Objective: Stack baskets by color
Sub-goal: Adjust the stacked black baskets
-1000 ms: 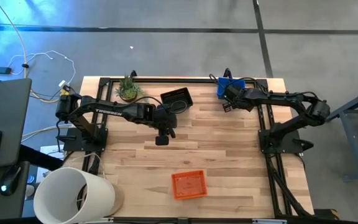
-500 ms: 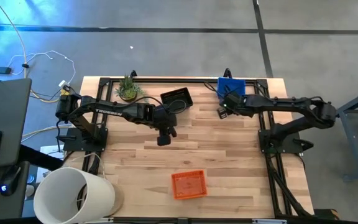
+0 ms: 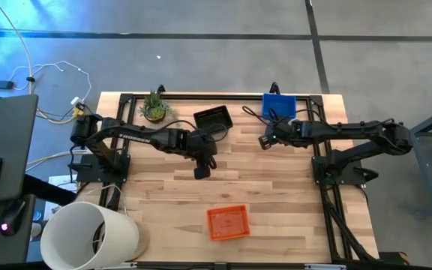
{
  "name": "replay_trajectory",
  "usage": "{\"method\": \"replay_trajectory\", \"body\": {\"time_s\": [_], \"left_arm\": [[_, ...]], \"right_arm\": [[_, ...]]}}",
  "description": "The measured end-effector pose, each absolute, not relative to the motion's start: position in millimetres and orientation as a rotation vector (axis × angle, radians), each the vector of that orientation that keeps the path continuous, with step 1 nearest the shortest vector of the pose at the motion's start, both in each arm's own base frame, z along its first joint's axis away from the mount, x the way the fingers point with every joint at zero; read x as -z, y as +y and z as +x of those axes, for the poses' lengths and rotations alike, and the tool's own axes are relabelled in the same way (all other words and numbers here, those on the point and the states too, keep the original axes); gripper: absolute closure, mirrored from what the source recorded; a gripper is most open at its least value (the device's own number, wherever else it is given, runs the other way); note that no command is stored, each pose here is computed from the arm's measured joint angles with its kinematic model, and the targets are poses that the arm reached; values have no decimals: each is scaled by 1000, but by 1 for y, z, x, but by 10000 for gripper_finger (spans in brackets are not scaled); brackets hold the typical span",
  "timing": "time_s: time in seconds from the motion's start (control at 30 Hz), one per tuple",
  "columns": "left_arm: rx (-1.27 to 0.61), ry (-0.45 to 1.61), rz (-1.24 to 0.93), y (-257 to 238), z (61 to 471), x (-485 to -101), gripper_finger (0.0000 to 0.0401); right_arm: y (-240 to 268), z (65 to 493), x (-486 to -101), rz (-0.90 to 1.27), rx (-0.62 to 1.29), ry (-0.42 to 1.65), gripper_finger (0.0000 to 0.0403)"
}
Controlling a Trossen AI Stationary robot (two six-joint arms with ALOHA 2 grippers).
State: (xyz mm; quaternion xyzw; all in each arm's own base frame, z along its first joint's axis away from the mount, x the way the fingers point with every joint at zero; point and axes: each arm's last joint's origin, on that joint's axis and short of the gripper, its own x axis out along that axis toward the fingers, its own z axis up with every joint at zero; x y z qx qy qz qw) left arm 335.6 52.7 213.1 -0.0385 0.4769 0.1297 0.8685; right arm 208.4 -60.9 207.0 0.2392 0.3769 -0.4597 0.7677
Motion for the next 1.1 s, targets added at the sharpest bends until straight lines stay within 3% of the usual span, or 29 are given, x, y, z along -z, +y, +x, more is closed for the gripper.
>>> {"method": "replay_trajectory", "body": {"time_s": [1.1], "left_arm": [[-583, 1065, -86, 133, 330, -176, 286]], "right_arm": [[-60, 209, -207, 500, 986, 826, 293]]}}
